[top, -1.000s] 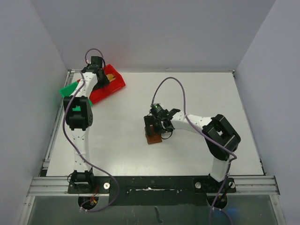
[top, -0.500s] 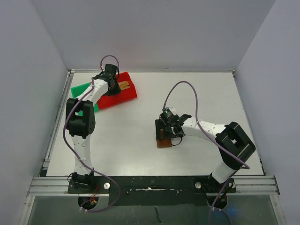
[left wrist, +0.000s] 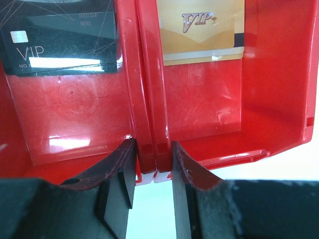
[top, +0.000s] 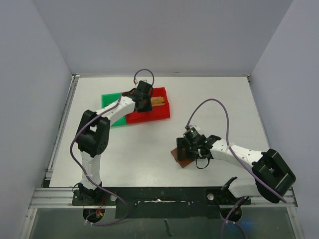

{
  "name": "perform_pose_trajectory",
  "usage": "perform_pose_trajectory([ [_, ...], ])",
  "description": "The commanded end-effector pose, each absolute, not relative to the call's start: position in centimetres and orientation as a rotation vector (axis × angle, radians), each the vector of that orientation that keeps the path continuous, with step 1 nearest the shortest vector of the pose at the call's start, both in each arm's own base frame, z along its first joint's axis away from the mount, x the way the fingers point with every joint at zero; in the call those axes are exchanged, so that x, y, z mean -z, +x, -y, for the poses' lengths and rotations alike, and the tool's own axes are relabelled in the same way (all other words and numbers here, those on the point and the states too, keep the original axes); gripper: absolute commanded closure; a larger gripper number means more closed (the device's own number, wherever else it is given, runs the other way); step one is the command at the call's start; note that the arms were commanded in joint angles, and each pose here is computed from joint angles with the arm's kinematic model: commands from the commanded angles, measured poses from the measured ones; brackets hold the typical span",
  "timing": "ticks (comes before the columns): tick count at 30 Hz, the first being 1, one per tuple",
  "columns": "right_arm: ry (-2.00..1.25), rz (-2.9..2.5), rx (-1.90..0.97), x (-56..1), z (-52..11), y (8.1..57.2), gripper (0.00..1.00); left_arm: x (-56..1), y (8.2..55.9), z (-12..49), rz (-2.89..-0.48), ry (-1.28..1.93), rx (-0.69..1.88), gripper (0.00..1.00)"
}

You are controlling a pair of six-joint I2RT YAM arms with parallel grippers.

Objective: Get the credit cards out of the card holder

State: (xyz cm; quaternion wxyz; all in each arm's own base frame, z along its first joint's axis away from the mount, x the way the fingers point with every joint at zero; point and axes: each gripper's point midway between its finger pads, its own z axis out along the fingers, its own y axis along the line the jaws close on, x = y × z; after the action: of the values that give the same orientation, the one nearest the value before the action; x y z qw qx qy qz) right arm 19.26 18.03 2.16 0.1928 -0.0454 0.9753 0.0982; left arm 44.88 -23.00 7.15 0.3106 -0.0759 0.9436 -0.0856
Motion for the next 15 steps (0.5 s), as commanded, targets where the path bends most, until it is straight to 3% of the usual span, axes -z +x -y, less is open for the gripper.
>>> perform_pose_trajectory([
  [1,-0.090,-2.746,-0.380,-2.5,-18.0,17.4,0.14,-7.1,42.2,27.4,-2.517,-0.195,0.356,0.79],
  [15,-0.075,-2.743,-0.620,-2.7,-18.6,13.7,0.15,-6.0,37.4,34.8,-2.547,-0.132,0.478,0.79],
])
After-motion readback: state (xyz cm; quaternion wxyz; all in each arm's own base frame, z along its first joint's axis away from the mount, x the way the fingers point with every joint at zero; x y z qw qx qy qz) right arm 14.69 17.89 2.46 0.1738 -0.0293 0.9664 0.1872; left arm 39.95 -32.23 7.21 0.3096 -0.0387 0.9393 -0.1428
